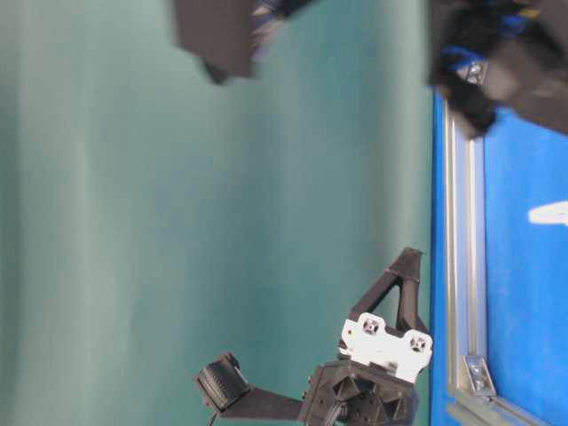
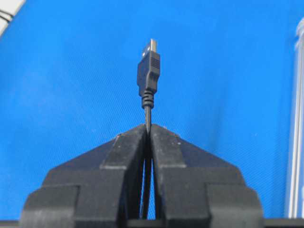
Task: Insert the wire through the string loop located in the center.
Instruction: 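Close the right gripper on the cable behind the plug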
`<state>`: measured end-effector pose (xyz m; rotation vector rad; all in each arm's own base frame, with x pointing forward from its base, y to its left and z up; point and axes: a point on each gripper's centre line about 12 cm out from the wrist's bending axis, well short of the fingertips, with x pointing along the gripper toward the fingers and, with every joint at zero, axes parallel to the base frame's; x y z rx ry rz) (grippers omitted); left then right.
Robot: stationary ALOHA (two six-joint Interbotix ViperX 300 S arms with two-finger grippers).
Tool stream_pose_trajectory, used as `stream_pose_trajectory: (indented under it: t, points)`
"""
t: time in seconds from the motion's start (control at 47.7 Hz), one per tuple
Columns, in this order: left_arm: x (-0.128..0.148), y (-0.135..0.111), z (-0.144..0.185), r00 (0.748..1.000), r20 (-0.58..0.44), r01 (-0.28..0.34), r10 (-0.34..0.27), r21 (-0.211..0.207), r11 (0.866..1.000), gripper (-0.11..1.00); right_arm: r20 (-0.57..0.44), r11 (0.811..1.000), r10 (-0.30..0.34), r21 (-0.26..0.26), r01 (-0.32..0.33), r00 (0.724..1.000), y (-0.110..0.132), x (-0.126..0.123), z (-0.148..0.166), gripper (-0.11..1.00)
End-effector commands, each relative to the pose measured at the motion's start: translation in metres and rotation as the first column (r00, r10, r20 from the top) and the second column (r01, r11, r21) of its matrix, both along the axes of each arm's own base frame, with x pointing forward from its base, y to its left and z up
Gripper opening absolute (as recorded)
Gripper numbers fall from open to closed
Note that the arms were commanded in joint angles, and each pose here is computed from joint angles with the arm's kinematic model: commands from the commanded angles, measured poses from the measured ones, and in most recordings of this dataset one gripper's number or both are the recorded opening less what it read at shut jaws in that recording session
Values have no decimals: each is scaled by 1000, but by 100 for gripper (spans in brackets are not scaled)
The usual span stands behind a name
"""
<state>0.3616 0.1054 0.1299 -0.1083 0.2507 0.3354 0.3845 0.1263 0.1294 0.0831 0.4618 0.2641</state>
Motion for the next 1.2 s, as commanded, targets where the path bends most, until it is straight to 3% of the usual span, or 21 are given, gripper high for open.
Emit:
stream_pose_trajectory:
  t: [0.0, 0.336, 1.174]
  points:
    - [2, 1, 17, 999, 48, 1, -2, 16, 1000, 0, 49, 1000, 7, 12, -7, 999, 2, 2, 29, 0]
    - [3, 1, 17, 999, 49, 2, -3, 17, 1000, 0, 68, 1000, 11, 10, -12, 998, 1, -2, 47, 0]
    - [2, 0, 17, 999, 48, 2, -3, 17, 1000, 0, 69, 1000, 17, 2, -17, 998, 2, -2, 47, 0]
